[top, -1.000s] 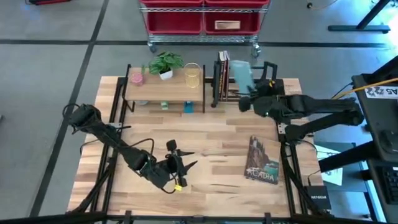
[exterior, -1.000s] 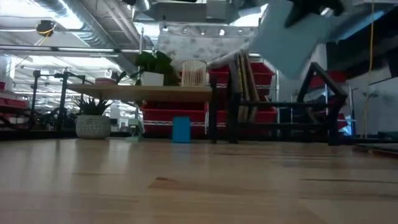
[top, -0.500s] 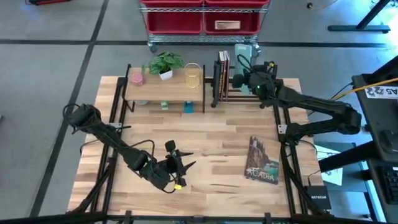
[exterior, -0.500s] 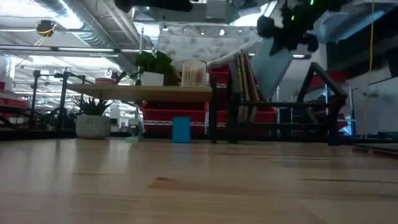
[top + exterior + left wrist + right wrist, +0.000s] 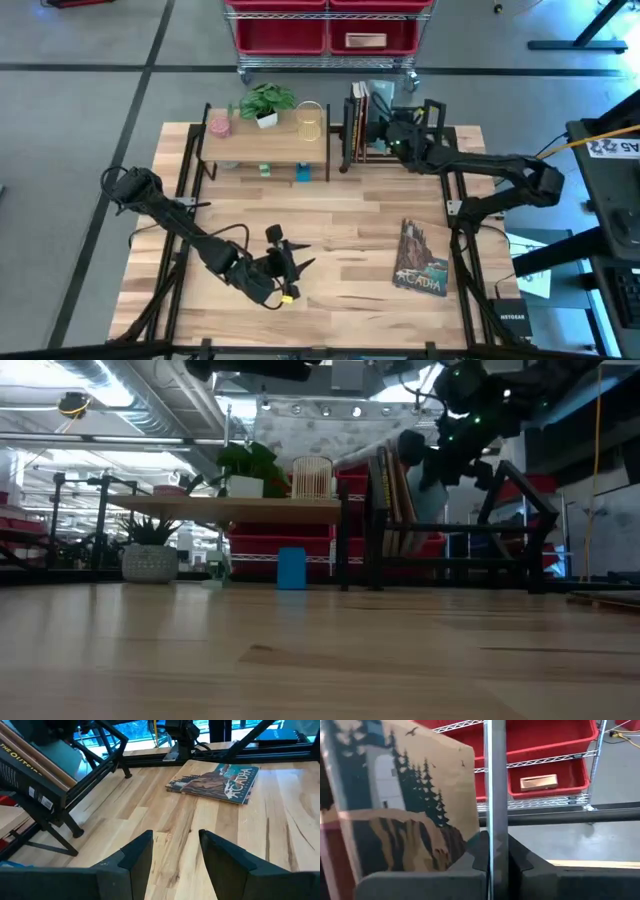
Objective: Stock shelves
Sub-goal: Put the light blue book on the bookshelf
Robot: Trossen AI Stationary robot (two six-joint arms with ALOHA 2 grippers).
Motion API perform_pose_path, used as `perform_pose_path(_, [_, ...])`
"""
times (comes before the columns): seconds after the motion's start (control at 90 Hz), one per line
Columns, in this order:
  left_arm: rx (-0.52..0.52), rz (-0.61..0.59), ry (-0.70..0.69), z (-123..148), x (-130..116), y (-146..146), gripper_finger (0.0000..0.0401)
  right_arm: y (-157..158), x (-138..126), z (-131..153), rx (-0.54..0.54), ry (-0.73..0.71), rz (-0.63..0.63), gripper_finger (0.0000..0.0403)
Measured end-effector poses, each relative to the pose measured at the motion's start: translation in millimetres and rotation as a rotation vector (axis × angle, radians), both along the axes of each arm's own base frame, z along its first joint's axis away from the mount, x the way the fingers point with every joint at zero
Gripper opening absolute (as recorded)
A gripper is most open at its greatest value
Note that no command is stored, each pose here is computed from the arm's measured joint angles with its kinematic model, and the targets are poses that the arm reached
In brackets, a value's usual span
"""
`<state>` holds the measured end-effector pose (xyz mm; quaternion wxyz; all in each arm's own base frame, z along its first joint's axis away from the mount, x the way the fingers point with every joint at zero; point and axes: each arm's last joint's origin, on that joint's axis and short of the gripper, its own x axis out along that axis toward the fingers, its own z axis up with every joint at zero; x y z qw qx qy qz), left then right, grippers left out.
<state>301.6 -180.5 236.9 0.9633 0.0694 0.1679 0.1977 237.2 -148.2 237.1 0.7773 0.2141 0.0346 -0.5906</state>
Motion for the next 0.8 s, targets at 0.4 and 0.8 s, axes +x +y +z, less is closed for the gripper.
perform_pose_path(0.4, [-0.002,0.001,-0.001,0.1,0.1,0.1,0.0153,-0.6,4.1,-5.6,0.027,0.029,0.074,0.0034])
perform_pose_path(0.8, [-0.002,0.001,-0.001,0.0,0.1,0.1,0.0153,2.7,3.0,1.5,0.045,-0.015,0.162,0.0037])
